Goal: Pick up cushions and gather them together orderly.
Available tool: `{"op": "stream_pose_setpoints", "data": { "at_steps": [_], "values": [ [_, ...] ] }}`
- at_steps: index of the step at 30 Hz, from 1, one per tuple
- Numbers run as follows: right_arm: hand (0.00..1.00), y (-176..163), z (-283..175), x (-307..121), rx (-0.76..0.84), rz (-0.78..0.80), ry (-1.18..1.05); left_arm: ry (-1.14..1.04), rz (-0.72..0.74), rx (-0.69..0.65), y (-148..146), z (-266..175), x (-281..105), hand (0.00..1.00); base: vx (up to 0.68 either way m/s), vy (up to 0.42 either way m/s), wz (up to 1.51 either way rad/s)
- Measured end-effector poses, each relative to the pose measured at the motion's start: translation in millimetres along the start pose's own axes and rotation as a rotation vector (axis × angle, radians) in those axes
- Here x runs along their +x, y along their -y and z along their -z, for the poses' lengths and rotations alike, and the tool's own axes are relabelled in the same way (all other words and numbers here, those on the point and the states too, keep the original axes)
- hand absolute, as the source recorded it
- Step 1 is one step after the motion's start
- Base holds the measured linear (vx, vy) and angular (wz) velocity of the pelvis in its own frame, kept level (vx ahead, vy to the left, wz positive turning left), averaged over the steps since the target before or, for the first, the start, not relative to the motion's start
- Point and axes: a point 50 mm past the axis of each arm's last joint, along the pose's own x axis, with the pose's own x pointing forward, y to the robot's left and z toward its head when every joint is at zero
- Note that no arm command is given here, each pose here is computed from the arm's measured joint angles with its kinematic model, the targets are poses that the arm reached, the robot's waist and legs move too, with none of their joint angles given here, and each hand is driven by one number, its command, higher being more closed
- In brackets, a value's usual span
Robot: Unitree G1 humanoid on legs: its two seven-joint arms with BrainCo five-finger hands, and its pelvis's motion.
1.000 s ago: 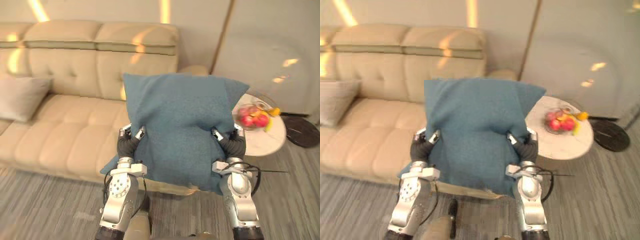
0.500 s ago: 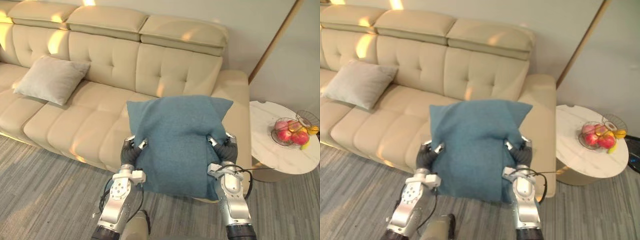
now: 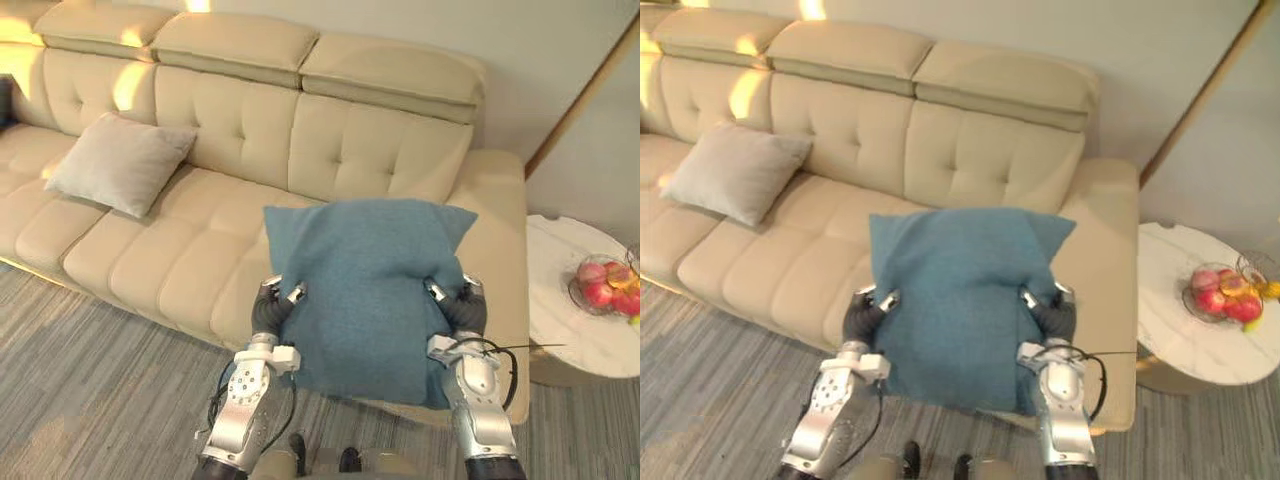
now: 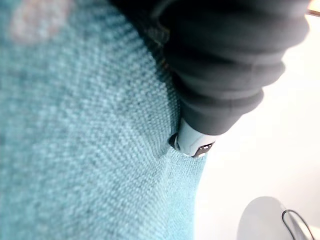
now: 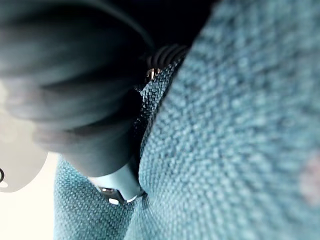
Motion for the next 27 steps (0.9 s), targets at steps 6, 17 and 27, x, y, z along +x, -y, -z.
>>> {"op": "stream_pose_setpoints", "data": {
  "at_steps": [6,17,27],
  "values": [
    [1.0,-3.8,-14.3,-0.8,0.017,-0.014,0.062,0.055,0.019,-0.006,0.8,-12.5,-4.8,1.0,0.12,0.064,-0.25],
    [1.0,-9.5,33.6,6.7,-0.032,-0.01,-0.132,-0.026,0.01,0.089,-16.7,2.5,-7.9,1.0,0.08,0.171,-0.45],
    [1.0,-12.2,32.8,18.3,-0.064,-0.055,-0.128,-0.017,0.007,0.117,-19.6,-0.3,-4.4,1.0,-0.07,-0.004,-0.43]
  ]
}}
